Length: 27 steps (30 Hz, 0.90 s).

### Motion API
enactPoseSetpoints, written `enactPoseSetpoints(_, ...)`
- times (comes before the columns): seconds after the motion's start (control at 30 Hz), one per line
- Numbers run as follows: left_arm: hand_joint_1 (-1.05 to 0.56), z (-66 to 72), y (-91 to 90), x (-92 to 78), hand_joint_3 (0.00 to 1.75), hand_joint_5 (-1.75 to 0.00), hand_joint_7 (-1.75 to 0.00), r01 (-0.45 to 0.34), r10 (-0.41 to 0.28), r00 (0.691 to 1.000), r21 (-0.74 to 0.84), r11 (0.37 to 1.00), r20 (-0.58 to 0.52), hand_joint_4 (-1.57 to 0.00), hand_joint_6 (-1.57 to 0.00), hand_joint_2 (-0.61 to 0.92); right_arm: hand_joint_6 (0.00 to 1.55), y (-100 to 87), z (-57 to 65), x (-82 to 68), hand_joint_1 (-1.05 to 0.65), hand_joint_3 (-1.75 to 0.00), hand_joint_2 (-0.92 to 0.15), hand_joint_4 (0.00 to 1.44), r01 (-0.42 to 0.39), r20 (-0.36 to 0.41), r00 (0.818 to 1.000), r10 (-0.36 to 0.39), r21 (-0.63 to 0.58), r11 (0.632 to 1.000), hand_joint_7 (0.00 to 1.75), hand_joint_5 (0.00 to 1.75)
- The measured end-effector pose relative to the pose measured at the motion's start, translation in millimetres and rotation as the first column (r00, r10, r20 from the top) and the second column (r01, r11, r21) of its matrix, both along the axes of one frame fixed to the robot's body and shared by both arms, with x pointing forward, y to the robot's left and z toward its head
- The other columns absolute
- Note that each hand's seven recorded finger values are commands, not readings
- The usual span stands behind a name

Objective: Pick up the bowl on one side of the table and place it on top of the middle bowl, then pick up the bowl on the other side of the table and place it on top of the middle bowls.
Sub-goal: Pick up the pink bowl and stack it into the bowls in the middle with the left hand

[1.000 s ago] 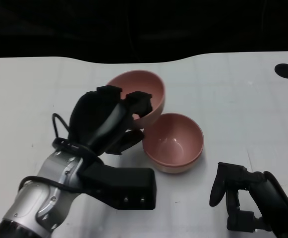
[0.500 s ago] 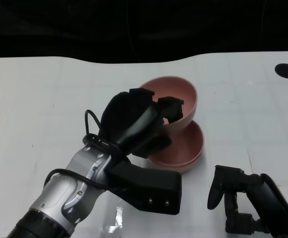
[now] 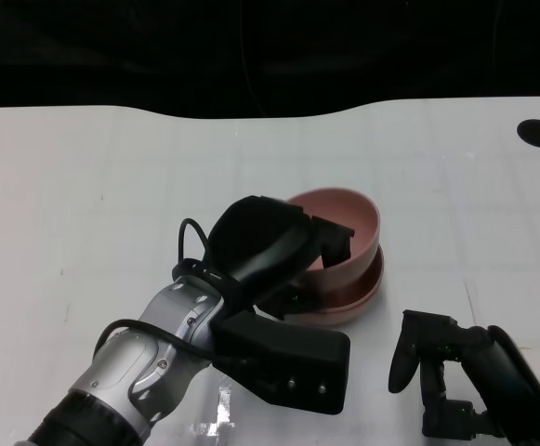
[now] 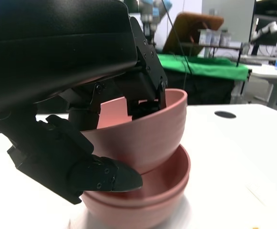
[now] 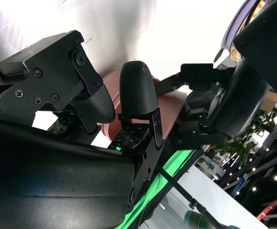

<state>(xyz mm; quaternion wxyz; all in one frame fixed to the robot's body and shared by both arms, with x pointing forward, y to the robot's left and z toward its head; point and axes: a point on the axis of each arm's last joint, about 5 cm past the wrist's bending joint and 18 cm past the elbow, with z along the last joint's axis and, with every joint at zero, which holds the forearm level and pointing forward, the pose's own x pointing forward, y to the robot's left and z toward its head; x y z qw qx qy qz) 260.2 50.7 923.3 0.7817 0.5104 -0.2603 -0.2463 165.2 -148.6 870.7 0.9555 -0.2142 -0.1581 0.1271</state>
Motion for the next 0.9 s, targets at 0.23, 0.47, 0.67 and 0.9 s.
enactPoseSetpoints(0.23,-0.44,-1.2,-3.3,0.4,0.25,-0.38,-0.02,0.037,-0.030,0.998,0.134,0.990,-0.051,-0.48,-0.52,0.92,0.82,0.0,-0.1,0.0,-0.07,-1.65,-0.17,0.94,0.000,-0.001,1.000,0.000,0.000,1.000,1.55,1.75)
enactPoseSetpoints(0.47,-0.74,-2.0,1.1,0.9,0.41,-0.16,0.00,0.033,-0.021,0.998,0.247,0.968,-0.051,-0.16,-0.24,0.92,0.82,0.1,-0.1,0.1,-0.07,-1.62,-0.19,0.93,0.000,-0.001,1.000,0.000,0.000,1.000,1.52,1.75)
enactPoseSetpoints(0.67,-0.82,3.9,3.5,0.3,0.49,-0.14,0.00,0.026,-0.017,0.999,0.260,0.965,-0.034,-0.07,-0.16,0.92,0.83,0.2,-0.1,0.1,-0.07,-1.61,-0.20,0.93,-0.001,-0.001,1.000,0.001,0.000,1.000,1.52,1.75)
enactPoseSetpoints(0.9,-0.83,11.6,11.8,-6.3,0.47,-0.17,0.00,0.022,-0.018,1.000,0.233,0.972,-0.018,-0.04,-0.14,0.92,0.83,0.1,-0.1,0.0,-0.06,-1.62,-0.19,0.94,-0.002,0.000,1.000,0.002,0.001,1.000,1.53,1.75)
